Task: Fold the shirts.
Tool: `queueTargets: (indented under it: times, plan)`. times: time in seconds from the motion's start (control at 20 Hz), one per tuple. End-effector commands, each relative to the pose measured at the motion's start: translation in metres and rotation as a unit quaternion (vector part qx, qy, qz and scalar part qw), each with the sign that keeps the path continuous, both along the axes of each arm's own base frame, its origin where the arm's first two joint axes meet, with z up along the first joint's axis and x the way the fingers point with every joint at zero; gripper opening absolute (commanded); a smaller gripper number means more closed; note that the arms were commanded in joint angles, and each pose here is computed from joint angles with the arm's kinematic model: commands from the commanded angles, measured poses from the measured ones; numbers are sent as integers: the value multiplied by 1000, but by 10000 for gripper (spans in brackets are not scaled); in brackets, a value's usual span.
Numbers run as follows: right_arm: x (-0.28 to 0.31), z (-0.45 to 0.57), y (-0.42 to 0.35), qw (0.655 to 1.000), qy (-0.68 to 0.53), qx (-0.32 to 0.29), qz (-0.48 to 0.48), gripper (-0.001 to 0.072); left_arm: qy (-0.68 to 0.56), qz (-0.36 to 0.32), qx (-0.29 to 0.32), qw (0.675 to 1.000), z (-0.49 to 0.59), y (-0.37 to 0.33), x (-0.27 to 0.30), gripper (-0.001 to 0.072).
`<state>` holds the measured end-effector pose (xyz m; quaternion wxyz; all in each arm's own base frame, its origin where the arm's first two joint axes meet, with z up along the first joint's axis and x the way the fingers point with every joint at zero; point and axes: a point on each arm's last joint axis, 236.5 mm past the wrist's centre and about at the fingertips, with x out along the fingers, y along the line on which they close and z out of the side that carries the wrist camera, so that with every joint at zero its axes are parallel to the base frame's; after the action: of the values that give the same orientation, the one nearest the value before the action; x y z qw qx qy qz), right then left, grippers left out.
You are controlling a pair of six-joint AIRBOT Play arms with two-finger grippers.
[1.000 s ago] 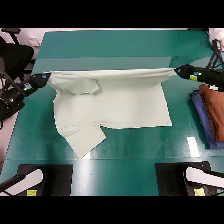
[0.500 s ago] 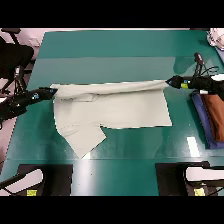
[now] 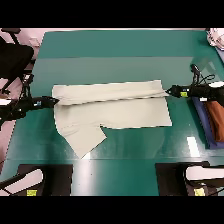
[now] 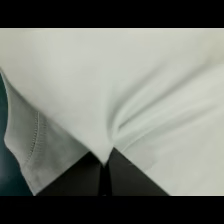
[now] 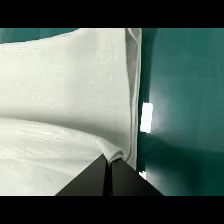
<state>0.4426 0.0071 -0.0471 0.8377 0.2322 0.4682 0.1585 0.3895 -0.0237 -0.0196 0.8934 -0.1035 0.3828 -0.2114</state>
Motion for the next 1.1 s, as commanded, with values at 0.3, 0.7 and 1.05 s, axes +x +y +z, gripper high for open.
queueTargets:
  times: [0.3,0.7,1.05]
  plan:
    - [1,-3,14,1000,-6,-13,21,16,11,25,1,1000,-12,6,-2,24]
    - [-10,-2,15,999,9,7,33,460,16,64,-39,997,2,7,6,694]
    - [-39,52,-10,999,-9,32,34,460,101,17,-12,995,19,-5,-48,694]
